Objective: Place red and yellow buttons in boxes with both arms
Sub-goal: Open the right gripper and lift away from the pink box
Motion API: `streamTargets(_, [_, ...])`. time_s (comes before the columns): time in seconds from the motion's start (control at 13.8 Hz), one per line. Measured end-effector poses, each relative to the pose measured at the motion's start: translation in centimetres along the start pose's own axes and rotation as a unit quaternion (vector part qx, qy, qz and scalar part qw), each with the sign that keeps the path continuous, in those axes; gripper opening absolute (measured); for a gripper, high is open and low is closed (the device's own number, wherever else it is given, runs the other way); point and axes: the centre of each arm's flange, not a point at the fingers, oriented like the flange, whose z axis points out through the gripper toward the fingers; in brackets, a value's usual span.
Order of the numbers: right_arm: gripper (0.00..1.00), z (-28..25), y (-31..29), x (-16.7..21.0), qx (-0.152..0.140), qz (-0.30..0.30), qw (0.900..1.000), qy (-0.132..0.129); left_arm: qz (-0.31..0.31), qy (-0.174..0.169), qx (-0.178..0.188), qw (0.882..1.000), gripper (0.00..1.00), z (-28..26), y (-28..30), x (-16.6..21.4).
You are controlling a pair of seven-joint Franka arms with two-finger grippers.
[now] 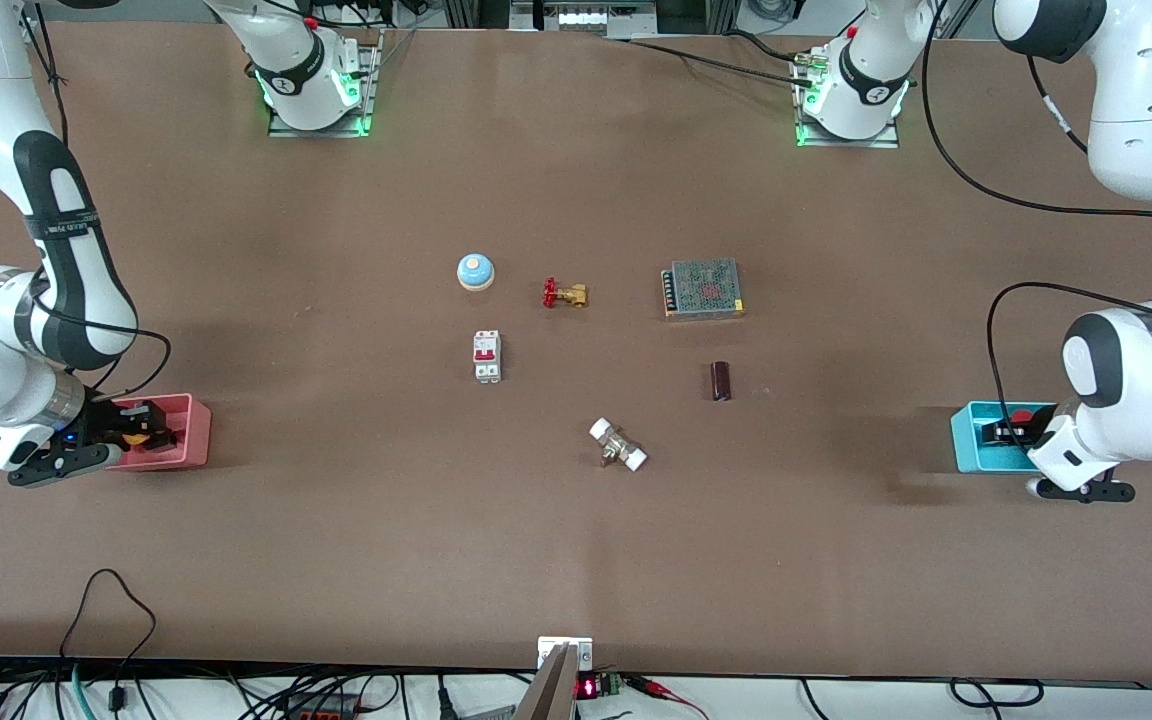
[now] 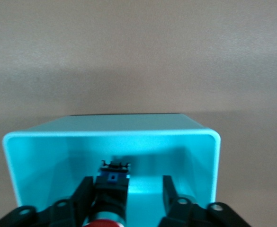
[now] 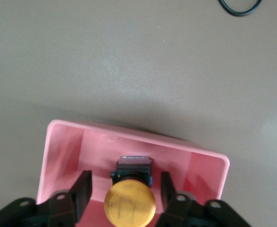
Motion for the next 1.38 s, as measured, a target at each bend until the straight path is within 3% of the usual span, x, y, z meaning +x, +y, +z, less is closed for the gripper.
streamTargets(0.22, [0.99, -1.4, -0.2, 0.3, 0.005, -0.001, 1.000, -0.006, 0.001, 0.011, -0.001, 1.000, 0.99, -6.0, 0.3, -0.4])
streamTargets(0.36, [1.00, -4.8, -0.9, 0.5, 0.015, -0.007, 1.000, -0.021, 0.004, 0.015, -0.001, 1.000, 1.00, -8.3, 0.7, -0.8])
streamTargets(0.65, [1.00, -17.6, -9.2, 2.0, 0.030, 0.018, 0.998, -0.048, 0.006, 0.007, -0.002, 1.000, 1.00, -3.8, 0.9, -0.3])
streamTargets(0.8, [1.00, -24.2, -15.6, 2.1, 0.023, 0.070, 0.996, -0.049, 0.008, -0.001, -0.003, 1.000, 1.00, -0.6, 1.1, 0.0])
streamTargets(0.94, [1.00, -29.3, -19.4, 1.1, 0.017, 0.087, 0.995, -0.038, 0.009, -0.005, -0.004, 1.000, 1.00, 0.5, 1.3, 0.1])
streamTargets(1.16, [1.00, -33.1, -20.9, -0.2, 0.013, 0.085, 0.996, -0.022, 0.010, -0.001, -0.003, 1.000, 1.00, 1.2, 1.4, 0.3])
streamTargets(1.38, [1.00, -32.9, -20.7, -0.5, 0.014, 0.087, 0.996, -0.025, 0.009, -0.002, -0.003, 1.000, 1.00, 1.7, 1.3, 0.3])
